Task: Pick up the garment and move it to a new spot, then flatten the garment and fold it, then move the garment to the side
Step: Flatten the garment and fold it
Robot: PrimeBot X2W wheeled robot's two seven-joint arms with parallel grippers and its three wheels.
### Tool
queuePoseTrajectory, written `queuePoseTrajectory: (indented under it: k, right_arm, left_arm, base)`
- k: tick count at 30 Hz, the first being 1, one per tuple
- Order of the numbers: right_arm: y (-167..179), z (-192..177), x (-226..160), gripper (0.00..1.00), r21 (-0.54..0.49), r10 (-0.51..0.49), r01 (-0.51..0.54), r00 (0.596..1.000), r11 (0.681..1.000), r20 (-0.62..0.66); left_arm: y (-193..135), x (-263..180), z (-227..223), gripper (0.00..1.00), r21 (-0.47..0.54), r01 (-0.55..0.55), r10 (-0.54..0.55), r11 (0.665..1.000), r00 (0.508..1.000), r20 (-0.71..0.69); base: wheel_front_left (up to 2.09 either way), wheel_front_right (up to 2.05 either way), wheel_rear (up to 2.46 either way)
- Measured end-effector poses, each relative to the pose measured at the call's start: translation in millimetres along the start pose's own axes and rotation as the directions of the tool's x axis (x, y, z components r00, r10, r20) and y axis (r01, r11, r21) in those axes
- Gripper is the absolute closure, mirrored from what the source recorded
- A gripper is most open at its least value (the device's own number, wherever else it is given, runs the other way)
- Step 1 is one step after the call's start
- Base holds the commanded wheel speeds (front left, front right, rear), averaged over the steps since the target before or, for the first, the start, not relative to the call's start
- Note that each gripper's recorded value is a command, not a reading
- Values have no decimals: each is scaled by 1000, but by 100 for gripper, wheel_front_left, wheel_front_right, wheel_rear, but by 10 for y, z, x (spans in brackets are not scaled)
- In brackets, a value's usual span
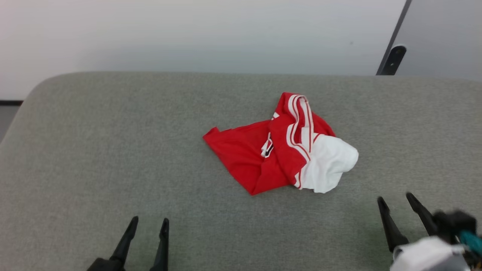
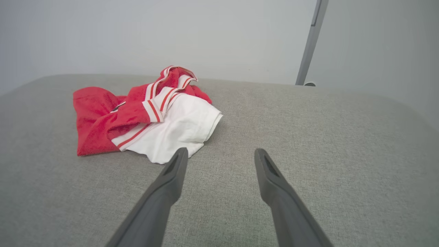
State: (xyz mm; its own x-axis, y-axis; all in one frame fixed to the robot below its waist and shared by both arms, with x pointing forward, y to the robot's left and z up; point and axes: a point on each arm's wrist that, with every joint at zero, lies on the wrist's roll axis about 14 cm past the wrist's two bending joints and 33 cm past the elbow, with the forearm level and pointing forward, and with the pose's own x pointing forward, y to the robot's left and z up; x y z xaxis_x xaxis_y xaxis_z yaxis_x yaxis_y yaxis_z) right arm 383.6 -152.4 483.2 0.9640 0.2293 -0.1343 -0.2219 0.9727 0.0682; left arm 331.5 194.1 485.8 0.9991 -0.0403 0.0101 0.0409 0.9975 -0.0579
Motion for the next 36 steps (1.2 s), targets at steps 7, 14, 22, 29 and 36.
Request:
queuePoseTrajectory:
  k: [7, 14, 22, 29, 36]
  right_arm:
    - [78, -80, 486, 0, -84, 79, -104, 962, 991, -260]
    - [70, -143, 874, 0, -96, 94, -166, 854, 982, -511]
    - [150, -261, 1099, 0, -78, 105, -193, 780, 978, -616]
    - [201, -462, 1118, 0, -45, 115, -193, 739, 980, -664]
    - [224, -548, 1133, 26, -32, 121, -191, 733, 981, -670]
  left_arm:
    - [12, 67, -55, 0, -28, -22, 22, 999, 1000, -13]
    - [49, 150, -141, 0, -49, -47, 46, 998, 998, -36]
    - [158, 176, -204, 0, -52, -89, 86, 995, 995, -57]
    - [228, 173, -268, 0, -49, -115, 111, 992, 991, -79]
    - [199, 250, -294, 0, -51, -103, 98, 993, 992, -83]
  base:
    - [0, 0, 0]
    - [0, 0, 0]
    - [0, 0, 0]
    - [0, 0, 0]
    - [0, 0, 0]
